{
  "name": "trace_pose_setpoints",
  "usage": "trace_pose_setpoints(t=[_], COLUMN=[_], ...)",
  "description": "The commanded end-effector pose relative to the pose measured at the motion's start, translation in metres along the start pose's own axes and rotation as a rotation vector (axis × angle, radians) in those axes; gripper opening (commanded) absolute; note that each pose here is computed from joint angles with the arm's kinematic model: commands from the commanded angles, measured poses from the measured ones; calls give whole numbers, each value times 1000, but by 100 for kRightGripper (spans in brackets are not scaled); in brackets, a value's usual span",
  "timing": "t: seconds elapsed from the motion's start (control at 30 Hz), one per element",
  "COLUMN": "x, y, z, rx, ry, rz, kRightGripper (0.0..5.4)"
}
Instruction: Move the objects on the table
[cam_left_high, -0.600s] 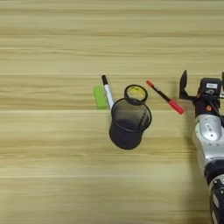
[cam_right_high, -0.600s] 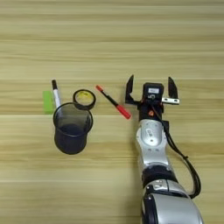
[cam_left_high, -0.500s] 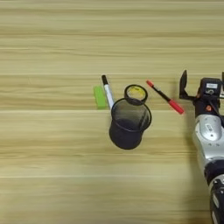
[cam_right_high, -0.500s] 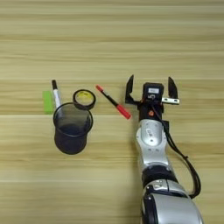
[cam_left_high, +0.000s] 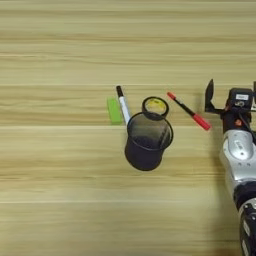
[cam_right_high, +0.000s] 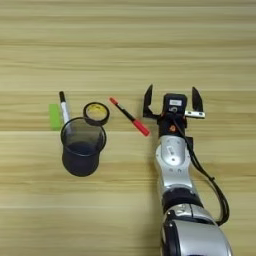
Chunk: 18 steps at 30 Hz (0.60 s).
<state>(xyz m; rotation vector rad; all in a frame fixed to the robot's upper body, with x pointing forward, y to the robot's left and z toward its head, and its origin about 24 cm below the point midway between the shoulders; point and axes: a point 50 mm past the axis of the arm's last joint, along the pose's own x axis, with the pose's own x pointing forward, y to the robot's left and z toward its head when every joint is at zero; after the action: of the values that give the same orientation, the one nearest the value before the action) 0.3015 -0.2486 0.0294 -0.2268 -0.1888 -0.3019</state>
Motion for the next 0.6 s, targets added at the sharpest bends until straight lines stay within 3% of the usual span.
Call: trace_pose_setpoints(t=[0.03,0.3,0.6], x=[26,27,19], y=[-5,-4,12], z=[34,34,47], rx=[8,9,74], ry=[-148,-144,-221], rz=[-6,-2,69], kRightGripper=[535,535,535])
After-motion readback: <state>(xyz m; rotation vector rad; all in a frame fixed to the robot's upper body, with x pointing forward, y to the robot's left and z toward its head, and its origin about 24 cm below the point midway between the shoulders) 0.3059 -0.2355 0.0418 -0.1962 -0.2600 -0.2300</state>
